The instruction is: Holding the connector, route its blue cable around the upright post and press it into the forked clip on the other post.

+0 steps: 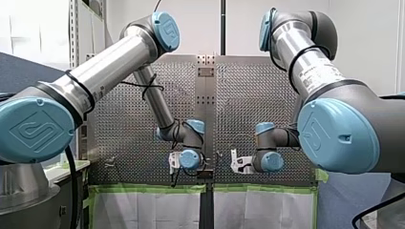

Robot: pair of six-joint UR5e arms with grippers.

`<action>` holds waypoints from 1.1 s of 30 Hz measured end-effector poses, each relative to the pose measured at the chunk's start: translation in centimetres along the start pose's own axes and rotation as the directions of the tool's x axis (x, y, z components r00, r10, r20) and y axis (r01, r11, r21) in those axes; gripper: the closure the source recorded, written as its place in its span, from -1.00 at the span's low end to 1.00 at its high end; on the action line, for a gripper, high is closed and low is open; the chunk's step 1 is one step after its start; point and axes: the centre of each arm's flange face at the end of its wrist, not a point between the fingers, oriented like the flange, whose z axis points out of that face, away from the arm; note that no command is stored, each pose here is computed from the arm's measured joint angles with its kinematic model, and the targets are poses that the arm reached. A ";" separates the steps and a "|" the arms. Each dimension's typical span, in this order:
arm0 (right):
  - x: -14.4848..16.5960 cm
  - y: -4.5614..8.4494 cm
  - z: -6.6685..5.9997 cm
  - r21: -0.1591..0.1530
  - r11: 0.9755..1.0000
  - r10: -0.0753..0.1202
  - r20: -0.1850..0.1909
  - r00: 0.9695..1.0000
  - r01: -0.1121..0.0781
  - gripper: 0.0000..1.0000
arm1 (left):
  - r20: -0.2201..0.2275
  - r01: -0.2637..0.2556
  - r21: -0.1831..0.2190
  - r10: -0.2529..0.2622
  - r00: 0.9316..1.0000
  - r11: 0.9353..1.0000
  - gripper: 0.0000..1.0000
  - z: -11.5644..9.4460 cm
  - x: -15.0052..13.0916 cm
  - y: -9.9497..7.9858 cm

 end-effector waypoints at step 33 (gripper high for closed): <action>0.0 -0.3 0.0 0.006 1.000 -0.008 0.008 1.000 0.008 1.00 | 0.020 -0.169 0.001 0.169 0.985 0.986 -0.33 0.8 -0.3 0.5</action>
